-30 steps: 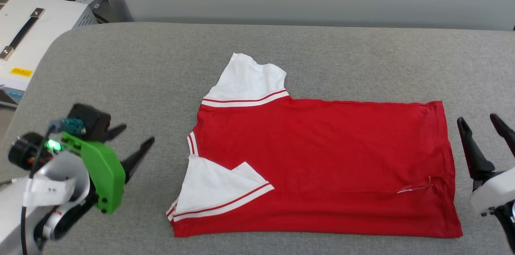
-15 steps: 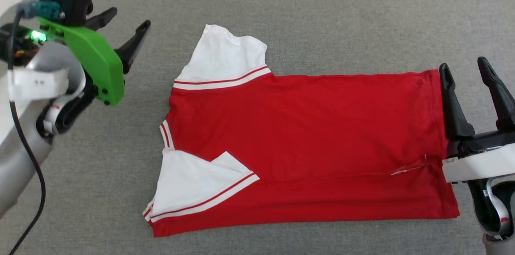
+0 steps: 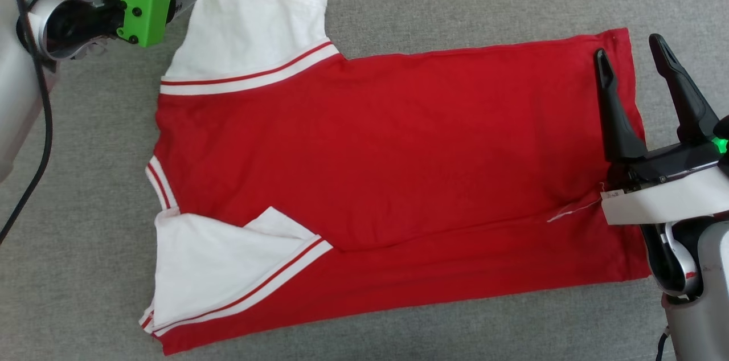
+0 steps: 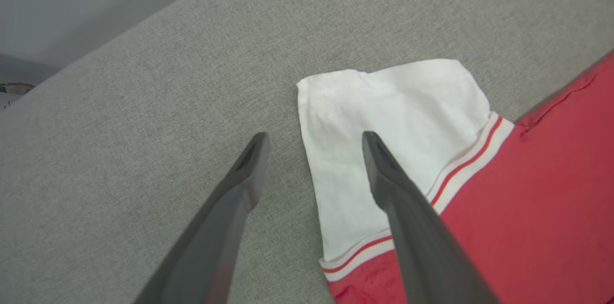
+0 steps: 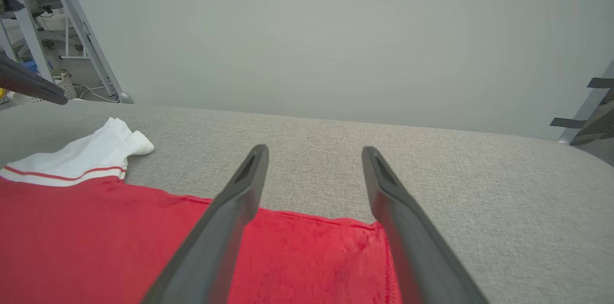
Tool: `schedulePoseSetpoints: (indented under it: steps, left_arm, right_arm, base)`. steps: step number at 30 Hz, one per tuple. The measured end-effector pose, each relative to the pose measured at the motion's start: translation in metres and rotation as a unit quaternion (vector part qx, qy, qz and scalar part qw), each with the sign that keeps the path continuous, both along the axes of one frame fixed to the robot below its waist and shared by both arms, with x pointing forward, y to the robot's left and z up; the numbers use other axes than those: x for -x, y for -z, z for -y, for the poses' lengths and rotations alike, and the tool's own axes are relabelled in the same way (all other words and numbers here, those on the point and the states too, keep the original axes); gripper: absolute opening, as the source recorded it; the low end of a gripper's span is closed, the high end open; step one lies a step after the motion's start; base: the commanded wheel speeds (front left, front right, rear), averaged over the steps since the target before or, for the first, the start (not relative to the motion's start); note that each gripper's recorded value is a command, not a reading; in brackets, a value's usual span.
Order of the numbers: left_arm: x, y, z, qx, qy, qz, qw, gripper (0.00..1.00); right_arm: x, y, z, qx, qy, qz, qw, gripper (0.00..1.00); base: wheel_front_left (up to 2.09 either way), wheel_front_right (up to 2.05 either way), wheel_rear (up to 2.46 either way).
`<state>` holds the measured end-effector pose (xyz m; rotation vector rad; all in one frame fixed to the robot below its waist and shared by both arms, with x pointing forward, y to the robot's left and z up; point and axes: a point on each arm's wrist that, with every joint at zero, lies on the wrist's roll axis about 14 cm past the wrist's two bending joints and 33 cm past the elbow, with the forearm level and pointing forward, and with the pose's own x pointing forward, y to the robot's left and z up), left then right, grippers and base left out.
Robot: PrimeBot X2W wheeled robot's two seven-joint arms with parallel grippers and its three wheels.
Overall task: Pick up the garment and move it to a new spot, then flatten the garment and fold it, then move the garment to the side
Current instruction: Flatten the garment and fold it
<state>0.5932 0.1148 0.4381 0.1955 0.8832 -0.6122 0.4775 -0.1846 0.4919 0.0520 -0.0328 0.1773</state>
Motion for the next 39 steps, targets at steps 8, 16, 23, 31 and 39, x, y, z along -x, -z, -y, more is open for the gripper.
schedulePoseSetpoints:
  steps: [8,16,23,31,39]
  left_arm:
    - [-0.004,0.070,0.019,-0.046,0.040,-0.069,0.996,1.00]
    - [-0.011,0.084,0.024,-0.069,0.068,-0.065,0.993,0.00]
    - [-0.004,0.069,0.028,-0.056,0.082,-0.019,0.995,0.00]
    - [0.015,0.031,0.033,-0.021,0.098,0.057,0.993,0.00]
    - [0.027,-0.007,0.022,-0.003,0.096,0.120,0.988,0.00]
  right_arm:
    - [-0.007,0.035,0.012,0.012,0.013,-0.036,0.999,1.00]
    - [-0.004,0.049,0.026,0.024,0.028,-0.054,0.998,1.00]
    - [-0.014,0.021,0.040,0.051,0.029,-0.024,0.998,1.00]
    - [-0.028,0.002,0.063,0.111,0.004,-0.100,0.989,1.00]
    - [-0.022,0.037,0.060,0.160,-0.066,-0.309,0.935,1.00]
  base:
    - [0.00,0.00,0.00]
    - [0.00,0.00,0.00]
    - [0.00,0.00,0.00]
    - [0.00,0.00,0.00]
    - [0.00,0.00,0.00]
